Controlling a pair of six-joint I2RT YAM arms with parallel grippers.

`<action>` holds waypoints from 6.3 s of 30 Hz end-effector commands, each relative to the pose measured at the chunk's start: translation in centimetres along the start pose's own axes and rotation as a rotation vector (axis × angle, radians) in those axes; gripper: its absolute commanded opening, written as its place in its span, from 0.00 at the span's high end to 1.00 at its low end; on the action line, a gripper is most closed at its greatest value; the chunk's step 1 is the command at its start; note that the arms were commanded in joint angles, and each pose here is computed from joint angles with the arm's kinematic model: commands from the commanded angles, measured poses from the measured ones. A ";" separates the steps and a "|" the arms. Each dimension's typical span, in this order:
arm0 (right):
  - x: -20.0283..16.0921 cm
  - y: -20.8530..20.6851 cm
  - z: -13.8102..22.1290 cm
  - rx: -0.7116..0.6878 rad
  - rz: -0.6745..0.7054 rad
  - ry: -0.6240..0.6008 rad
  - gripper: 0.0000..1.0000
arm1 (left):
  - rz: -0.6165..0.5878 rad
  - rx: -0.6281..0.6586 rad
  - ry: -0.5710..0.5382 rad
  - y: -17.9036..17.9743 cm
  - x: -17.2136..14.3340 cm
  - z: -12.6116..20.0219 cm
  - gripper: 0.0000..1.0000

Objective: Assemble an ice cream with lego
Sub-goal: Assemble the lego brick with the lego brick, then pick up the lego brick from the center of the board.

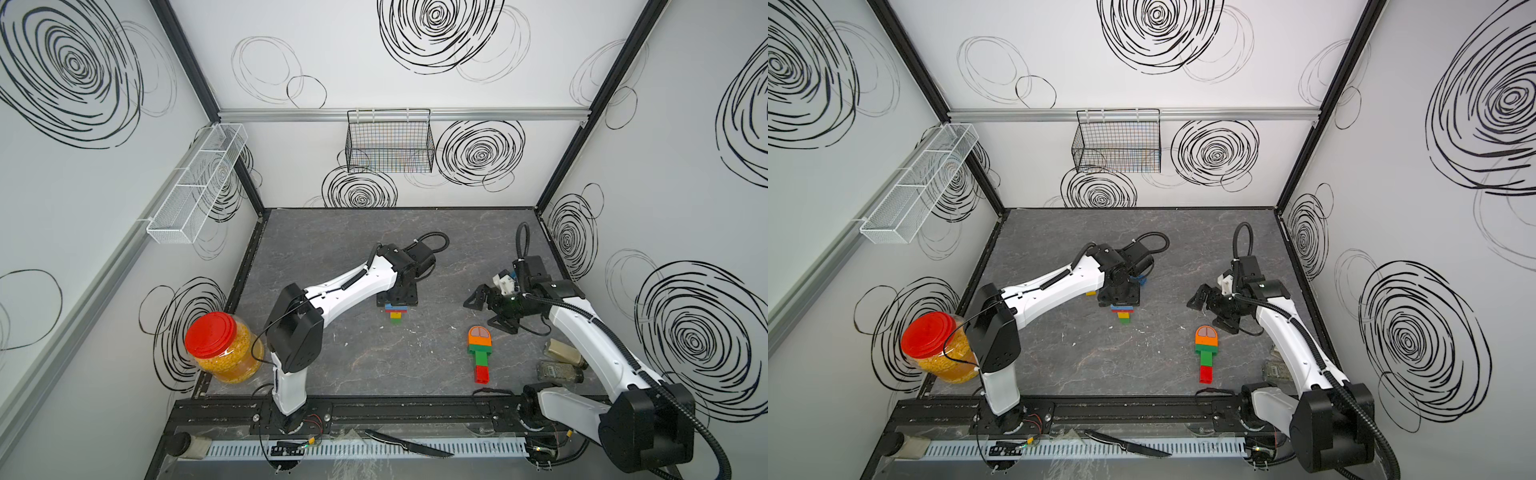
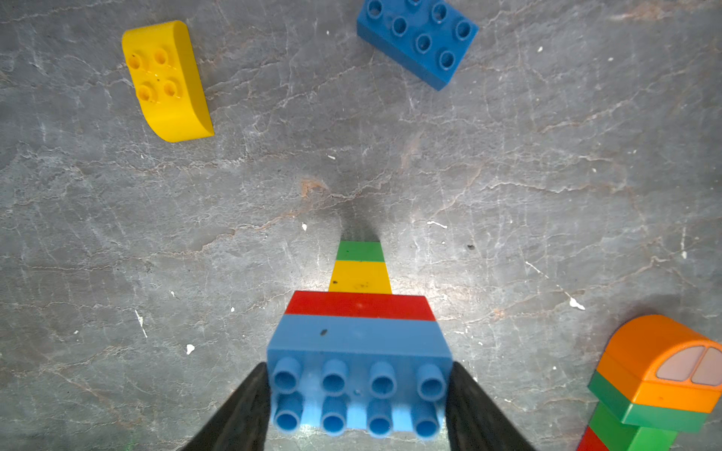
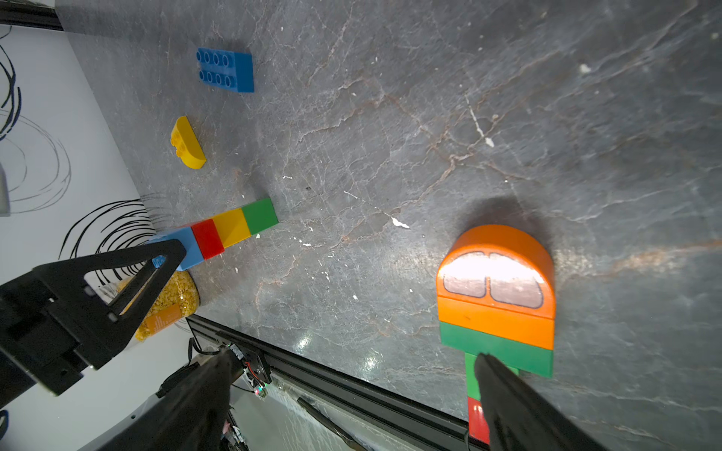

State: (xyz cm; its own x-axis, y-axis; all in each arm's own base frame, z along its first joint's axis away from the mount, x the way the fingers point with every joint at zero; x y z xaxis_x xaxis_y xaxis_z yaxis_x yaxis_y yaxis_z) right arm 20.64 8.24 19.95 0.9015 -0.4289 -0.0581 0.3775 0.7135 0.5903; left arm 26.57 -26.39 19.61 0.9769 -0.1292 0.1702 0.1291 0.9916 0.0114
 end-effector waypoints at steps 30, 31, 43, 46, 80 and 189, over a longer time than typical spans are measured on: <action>0.1 0.3 0.6 -0.010 0.001 -0.010 0.00 | 0.017 0.054 0.057 0.3 0.0 -0.1 0.28; 0.1 0.3 0.6 -0.011 0.000 -0.009 0.00 | 0.017 0.051 0.053 0.3 0.0 0.0 0.27; 0.1 0.3 0.5 -0.009 0.001 -0.010 0.00 | 0.017 0.034 0.017 -0.1 0.7 1.4 0.17; 0.2 0.5 0.5 -0.008 0.012 -0.013 0.00 | 0.012 0.023 -0.002 -0.4 0.8 2.4 0.11; 7.1 19.2 -17.4 -0.414 0.733 -0.058 0.00 | 0.305 -0.277 -0.354 17.4 -2.8 6.5 0.01; 9.0 20.2 -15.6 -0.516 0.871 -0.107 1.00 | 0.385 -0.277 -0.338 19.9 -5.4 3.7 0.01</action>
State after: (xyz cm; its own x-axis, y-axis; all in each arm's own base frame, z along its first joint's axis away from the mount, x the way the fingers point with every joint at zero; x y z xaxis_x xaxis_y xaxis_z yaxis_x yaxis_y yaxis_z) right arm 40.61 27.94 12.91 0.9324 0.2857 0.2214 -0.2858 0.9577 -0.0323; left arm 22.84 -6.10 22.57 0.8747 0.2942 0.3852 -0.1536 0.9220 -0.3555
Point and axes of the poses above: each gripper's point midway between its finger pads, its own z axis back along the fingers, its own y axis along the line the jaws close on, x = y × z, the point moved 8 cm from there along z, back along the fingers, and after that the axes turned 11 degrees about -z, right-handed, at the moved point
